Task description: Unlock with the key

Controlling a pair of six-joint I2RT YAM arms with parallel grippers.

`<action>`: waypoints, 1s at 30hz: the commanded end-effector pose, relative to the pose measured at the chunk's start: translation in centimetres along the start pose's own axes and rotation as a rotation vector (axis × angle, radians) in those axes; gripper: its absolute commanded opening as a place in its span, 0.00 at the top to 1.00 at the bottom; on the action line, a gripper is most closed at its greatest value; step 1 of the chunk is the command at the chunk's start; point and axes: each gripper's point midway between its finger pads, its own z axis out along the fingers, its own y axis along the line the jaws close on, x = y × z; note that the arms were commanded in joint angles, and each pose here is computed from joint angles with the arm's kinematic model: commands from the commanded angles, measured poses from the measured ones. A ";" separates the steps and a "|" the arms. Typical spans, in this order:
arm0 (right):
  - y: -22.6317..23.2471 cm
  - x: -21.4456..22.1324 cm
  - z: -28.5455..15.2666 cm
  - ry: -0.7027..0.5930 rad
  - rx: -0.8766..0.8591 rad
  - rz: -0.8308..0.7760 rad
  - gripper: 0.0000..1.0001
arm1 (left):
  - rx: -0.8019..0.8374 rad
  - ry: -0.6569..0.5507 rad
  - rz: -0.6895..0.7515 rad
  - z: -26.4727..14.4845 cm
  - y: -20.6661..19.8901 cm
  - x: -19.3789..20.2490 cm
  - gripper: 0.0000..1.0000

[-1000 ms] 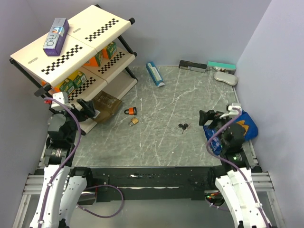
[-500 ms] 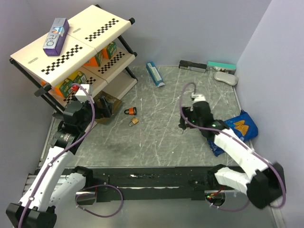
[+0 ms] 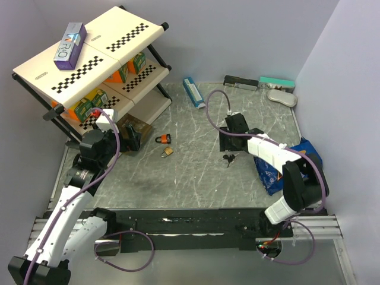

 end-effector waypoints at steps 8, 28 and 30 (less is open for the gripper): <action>-0.7 0.7 1.1 0.093 -0.035 0.004 0.31 | 0.021 -0.050 0.032 -0.2 -0.3 -1.0 0.01; -1.3 1.6 3.1 0.131 0.016 0.002 0.42 | 0.035 -0.033 0.033 0.1 -0.5 -0.5 0.01; -0.9 1.2 3.2 0.124 0.004 -0.005 0.43 | 0.034 -0.031 0.033 0.1 -0.5 -0.5 0.01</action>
